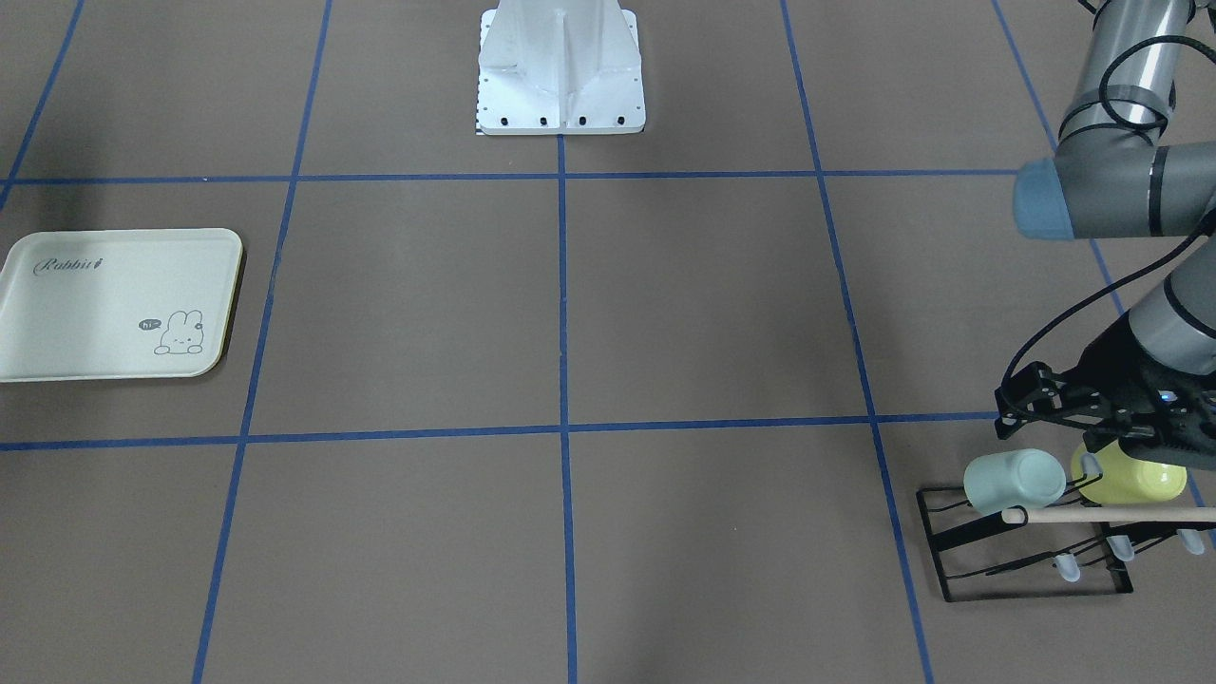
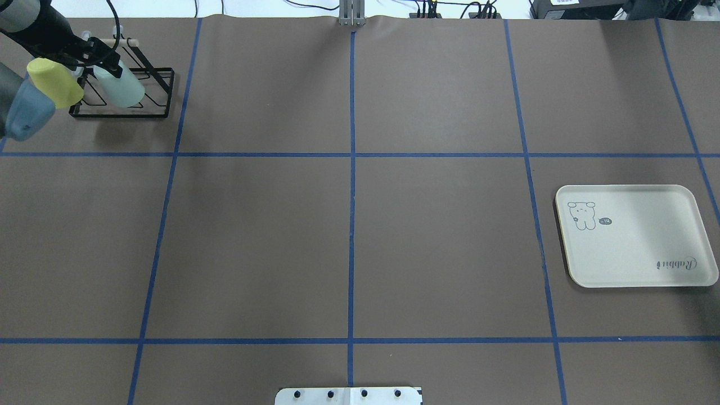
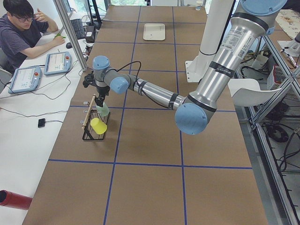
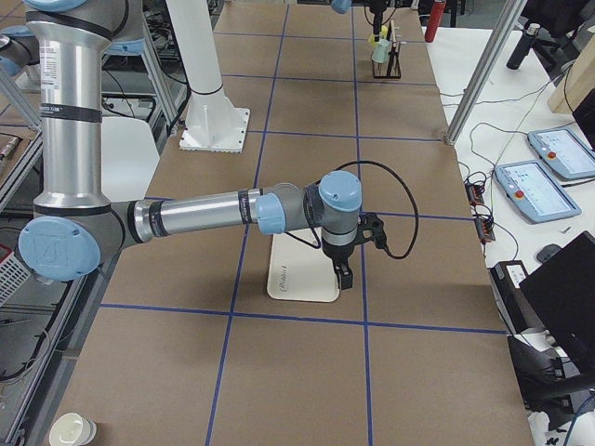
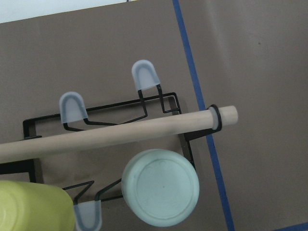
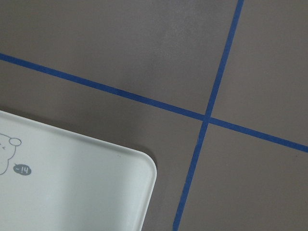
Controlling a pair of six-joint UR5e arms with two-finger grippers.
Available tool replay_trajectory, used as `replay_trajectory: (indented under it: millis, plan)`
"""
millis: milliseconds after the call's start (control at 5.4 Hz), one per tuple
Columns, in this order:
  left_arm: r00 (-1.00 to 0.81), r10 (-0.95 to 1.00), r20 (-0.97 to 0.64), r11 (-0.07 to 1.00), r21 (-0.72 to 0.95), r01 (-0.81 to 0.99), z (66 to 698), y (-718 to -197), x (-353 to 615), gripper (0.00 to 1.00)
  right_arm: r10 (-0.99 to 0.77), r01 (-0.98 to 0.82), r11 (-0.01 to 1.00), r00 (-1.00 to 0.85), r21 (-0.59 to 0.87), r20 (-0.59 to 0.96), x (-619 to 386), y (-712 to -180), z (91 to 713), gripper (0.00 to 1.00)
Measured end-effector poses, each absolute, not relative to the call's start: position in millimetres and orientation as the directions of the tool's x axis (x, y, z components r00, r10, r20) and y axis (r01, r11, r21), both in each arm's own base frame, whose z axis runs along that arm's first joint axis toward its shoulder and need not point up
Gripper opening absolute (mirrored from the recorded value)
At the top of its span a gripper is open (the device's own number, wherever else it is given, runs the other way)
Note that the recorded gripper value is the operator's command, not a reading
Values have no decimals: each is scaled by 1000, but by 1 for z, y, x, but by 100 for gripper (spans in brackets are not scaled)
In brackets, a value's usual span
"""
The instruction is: Left arm grabs green cup and hands to right arm on tray
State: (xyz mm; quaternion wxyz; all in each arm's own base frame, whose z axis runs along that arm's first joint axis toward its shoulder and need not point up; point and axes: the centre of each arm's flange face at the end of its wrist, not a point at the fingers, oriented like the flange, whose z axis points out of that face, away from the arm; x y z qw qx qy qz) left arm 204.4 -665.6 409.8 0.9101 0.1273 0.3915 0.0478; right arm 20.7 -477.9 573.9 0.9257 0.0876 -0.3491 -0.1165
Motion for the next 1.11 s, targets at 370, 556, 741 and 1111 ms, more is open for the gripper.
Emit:
replay_trajectory:
  millis: [370, 556, 741, 1111]
  plan:
    - [737, 172, -654, 964, 266, 12, 406, -671, 217, 100, -276, 154, 958, 729, 244, 626, 21, -478, 574, 100]
    - [761, 168, -626, 963, 268, 8, 406, -673, 225, 100, -276, 154, 958, 729, 243, 627, 21, -478, 574, 100]
    - [770, 169, -615, 964, 267, 1, 408, -673, 232, 100, -276, 154, 958, 728, 243, 627, 21, -478, 574, 100]
    - [775, 171, -609, 965, 260, -9, 413, -676, 237, 99, -276, 154, 958, 727, 243, 629, 21, -477, 574, 100]
